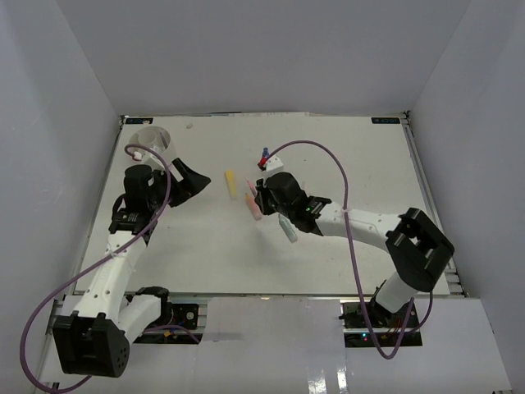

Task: Sort the stationery into containers
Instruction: Pick up the pen from the center of the board.

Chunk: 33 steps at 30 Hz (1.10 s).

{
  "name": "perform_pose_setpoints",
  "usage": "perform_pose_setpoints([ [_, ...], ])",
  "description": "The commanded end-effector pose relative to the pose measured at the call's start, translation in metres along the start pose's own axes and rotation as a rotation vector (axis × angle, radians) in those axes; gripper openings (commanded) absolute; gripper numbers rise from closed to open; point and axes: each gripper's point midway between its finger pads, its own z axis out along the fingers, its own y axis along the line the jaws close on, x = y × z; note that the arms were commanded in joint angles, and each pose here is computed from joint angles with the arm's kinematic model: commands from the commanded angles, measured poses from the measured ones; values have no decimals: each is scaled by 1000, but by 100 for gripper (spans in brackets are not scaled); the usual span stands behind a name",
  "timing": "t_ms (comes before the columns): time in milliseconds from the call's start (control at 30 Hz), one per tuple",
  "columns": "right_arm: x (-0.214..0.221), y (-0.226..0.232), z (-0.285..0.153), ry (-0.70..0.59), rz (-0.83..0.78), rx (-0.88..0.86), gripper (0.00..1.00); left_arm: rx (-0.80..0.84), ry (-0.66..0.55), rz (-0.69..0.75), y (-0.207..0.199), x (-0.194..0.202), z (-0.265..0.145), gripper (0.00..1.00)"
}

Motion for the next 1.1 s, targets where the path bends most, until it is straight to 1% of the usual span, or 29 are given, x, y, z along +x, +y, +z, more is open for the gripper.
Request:
perform_pose_setpoints([
  [0, -36, 41, -33, -175, -53, -223, 9, 128, -9, -7, -53, -11, -4, 91],
  [67, -44, 54, -44, -233, -64, -282, 10, 139, -3, 0, -65, -9, -1, 89],
  [100, -50, 58, -53, -262, -64, -310, 10, 152, 24, 7, -74, -1, 3, 88],
  [167, -50, 67, -62, -289, -72, -362, 10, 151, 18, 10, -82, -2, 7, 86],
  [200, -54, 68, -68, -309, -72, -375, 10, 155, 41, 14, -87, 5, 12, 85],
  [233, -49, 69, -70, -308, -74, -391, 10, 147, 39, 17, -88, 6, 14, 84],
  [300, -56, 72, -77, -345, -73, -414, 10, 158, 59, 18, -95, 12, 16, 81],
  [433, -58, 74, -83, -367, -73, -435, 10, 146, 92, 29, -100, 28, 25, 76],
  [600, -57, 74, -84, -377, -67, -439, 11, 144, 117, 46, -109, 39, 32, 65],
  [633, -57, 75, -84, -379, -67, -441, 11, 145, 122, 48, -110, 41, 33, 62],
  [667, -56, 74, -84, -377, -66, -441, 11, 143, 123, 51, -111, 42, 35, 55],
  [767, -56, 74, -84, -378, -64, -440, 11, 146, 125, 59, -114, 44, 36, 42],
  [800, -56, 74, -84, -379, -65, -440, 12, 143, 119, 59, -114, 43, 36, 33],
  [867, -55, 74, -83, -378, -64, -440, 13, 140, 113, 66, -113, 42, 35, 25],
  [900, -55, 74, -82, -377, -64, -440, 15, 135, 108, 67, -112, 42, 36, 20],
  [967, -54, 74, -81, -372, -62, -439, 21, 132, 97, 78, -111, 40, 35, 16],
  [1000, -53, 74, -81, -368, -61, -440, 31, 122, 86, 84, -109, 38, 36, 15],
  [1067, -52, 73, -80, -363, -60, -434, 40, 108, 69, 97, -106, 35, 36, 15],
])
